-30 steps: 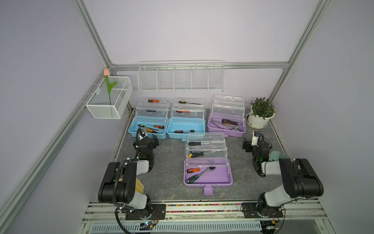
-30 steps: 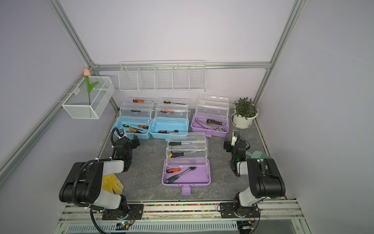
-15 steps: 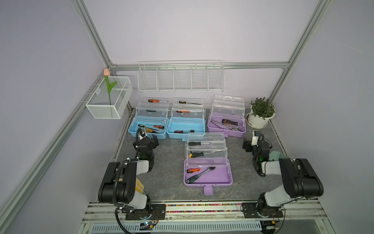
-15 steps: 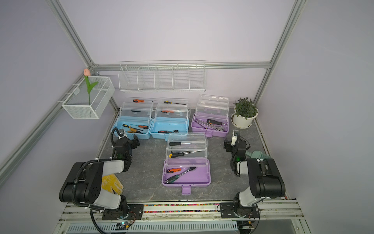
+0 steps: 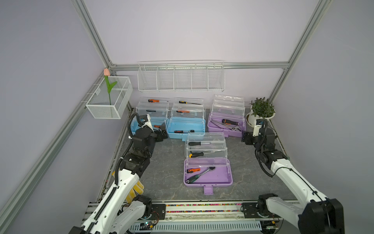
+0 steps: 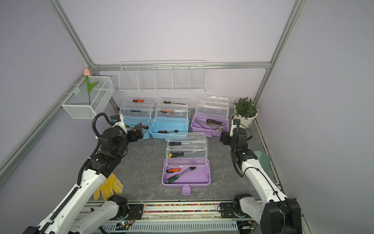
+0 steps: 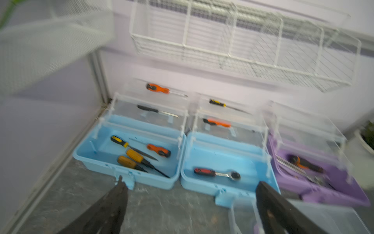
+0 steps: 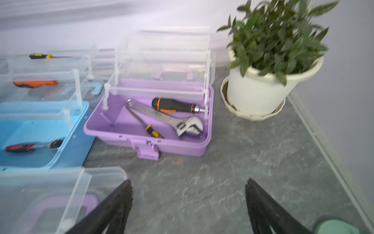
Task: Close toolboxes
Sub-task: Adjust the toolbox at the center of the board.
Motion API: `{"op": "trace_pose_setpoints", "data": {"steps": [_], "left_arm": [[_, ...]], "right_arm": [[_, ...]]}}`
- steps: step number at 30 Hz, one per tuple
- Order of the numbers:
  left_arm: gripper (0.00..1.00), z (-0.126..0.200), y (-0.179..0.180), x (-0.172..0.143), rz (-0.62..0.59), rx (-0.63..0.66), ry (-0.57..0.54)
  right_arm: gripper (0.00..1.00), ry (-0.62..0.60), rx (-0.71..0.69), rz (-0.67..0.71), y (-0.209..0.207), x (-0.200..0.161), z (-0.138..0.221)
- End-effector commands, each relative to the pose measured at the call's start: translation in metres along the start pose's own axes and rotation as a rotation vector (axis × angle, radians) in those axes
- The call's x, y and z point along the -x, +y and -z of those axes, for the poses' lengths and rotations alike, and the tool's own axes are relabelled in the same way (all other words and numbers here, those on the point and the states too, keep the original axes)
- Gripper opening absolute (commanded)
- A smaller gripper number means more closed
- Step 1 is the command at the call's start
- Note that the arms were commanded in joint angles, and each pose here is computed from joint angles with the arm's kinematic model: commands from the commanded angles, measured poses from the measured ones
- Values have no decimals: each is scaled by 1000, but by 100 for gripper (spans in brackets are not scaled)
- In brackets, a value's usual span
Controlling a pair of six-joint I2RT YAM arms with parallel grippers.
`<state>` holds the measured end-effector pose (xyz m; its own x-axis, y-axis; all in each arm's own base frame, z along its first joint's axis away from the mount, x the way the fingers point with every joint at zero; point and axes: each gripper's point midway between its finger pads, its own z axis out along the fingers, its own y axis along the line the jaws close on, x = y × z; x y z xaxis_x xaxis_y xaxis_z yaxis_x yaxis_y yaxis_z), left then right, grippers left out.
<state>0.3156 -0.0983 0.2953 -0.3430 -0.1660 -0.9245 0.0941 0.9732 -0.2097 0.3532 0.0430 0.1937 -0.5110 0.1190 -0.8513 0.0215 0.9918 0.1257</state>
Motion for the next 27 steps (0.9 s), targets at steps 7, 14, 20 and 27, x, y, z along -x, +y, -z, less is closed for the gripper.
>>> {"op": "trace_pose_setpoints", "data": {"steps": [7, 14, 20, 27], "left_arm": [[97, 51, -71, -154, 130, -369, 532], [95, 58, -104, -218, 148, -472, 631], [93, 51, -110, -234, 180, -497, 630], [83, 49, -127, -243, 232, -582, 648]], "right_arm": [[89, 515, 350, -72, 83, -87, 43], [88, 568, 496, -33, 133, -79, 34], [88, 611, 493, -9, 150, -78, 17], [89, 656, 435, 71, 158, -86, -1]]}}
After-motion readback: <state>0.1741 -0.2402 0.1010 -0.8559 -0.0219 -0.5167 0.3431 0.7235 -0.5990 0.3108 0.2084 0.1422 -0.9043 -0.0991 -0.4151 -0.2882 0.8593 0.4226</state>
